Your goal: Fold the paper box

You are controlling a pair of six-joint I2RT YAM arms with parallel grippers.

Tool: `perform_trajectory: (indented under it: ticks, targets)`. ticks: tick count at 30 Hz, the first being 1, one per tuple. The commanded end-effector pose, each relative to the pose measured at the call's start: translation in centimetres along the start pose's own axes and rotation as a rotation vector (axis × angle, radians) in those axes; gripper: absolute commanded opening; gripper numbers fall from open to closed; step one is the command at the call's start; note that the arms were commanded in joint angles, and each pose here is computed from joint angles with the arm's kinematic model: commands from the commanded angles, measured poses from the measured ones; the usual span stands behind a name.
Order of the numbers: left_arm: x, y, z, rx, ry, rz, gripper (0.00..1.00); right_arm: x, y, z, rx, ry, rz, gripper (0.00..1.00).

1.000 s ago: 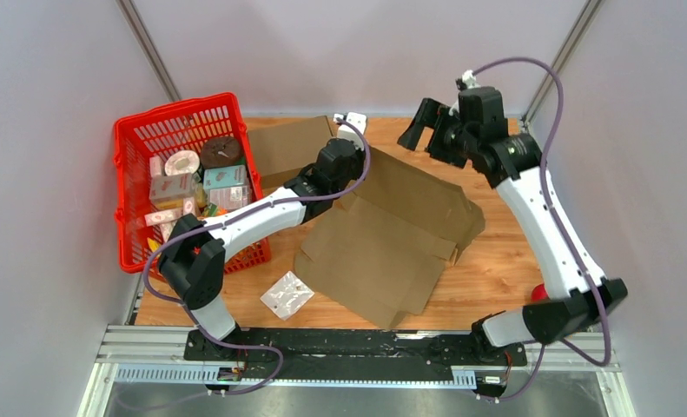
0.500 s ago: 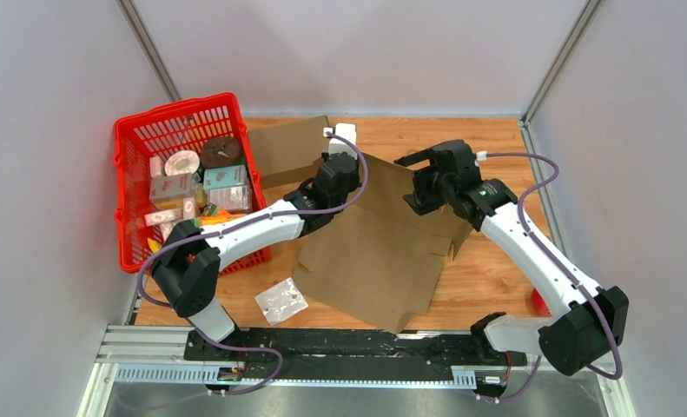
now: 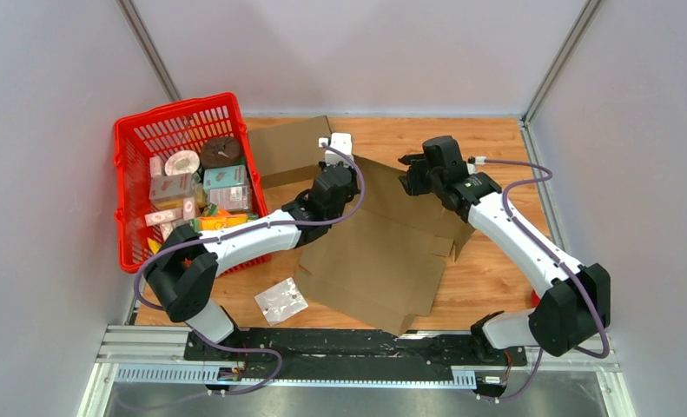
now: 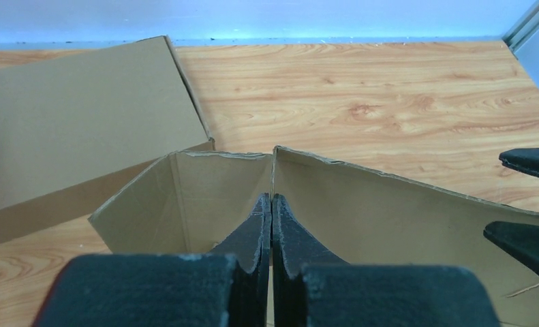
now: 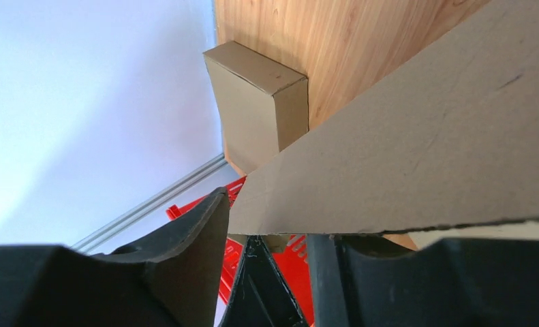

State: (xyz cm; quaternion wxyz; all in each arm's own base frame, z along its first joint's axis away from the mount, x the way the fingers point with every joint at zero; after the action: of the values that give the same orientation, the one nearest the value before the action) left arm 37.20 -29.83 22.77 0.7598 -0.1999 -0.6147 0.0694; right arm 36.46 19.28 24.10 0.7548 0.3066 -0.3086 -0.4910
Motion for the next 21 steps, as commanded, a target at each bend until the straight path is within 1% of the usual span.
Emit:
perform_trajectory:
  ticks: [1,2,6,7,10,11,12,13,15,17,18,20,21]
  targets:
    - [2.6,-1.7,0.9,-0.078,-0.08,0.084,0.0,1.1,1.0,-0.7,0.043,-0.063,-0.064,0.46]
    - [2.2,-1.5,1.0,-0.08,-0.075,0.078,0.0,1.1,0.9,-0.8,0.043,-0.063,-0.064,0.41]
    - [2.3,-1.6,1.4,-0.106,-0.081,0.08,0.0,0.9,0.7,-1.4,0.049,-0.057,-0.067,0.37]
    - [2.4,-1.7,1.5,-0.115,-0.084,0.081,0.0,0.8,0.7,-1.4,0.049,-0.052,-0.068,0.34]
    - [1.9,-1.7,1.7,-0.131,-0.063,0.061,0.0,0.7,0.6,-1.5,0.069,-0.049,-0.061,0.17]
    - [1.8,-1.7,1.9,-0.137,-0.05,0.056,0.02,0.7,0.3,-1.6,0.068,-0.048,-0.045,0.09]
    - [1.9,-1.7,2.1,-0.141,-0.038,0.05,0.15,0.7,0.7,-1.6,0.093,-0.048,-0.035,0.05]
    - [1.2,-1.5,2.5,-0.14,0.011,0.019,0.25,0.8,0.2,-1.7,0.096,-0.047,-0.014,0.01]
    - [1.6,-1.3,3.2,-0.136,0.031,0.028,0.47,1.0,0.4,-1.6,0.136,-0.051,0.02,0.0]
    - [1.2,-0.5,3.8,-0.133,0.058,0.025,0.52,1.1,-0.2,-1.7,0.166,-0.047,0.04,0.0]
    - [2.1,-0.4,4.6,-0.141,0.044,0.036,0.53,1.2,-0.5,-1.9,0.172,-0.042,0.046,0.0]
    - [2.2,1.3,5.2,-0.123,0.054,0.024,0.53,1.3,-1.1,-2.1,0.179,-0.026,0.05,0.0]
    - [3.5,1.6,5.9,-0.138,0.032,0.038,0.5,1.5,-1.3,-2.2,0.183,-0.027,0.05,0.0]
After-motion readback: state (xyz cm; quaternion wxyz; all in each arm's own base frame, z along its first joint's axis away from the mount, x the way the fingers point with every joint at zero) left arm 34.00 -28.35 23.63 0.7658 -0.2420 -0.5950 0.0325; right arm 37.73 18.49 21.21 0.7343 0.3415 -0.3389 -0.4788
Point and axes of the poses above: each gripper's point midway between its finger pads, its own z axis back along the fingers, its own y axis along the line the jaws close on, x = y × z, the point moved 1 cm from there along z, back along the fingers, and after that the axes turned 15 degrees about z, right-handed, at the moved point
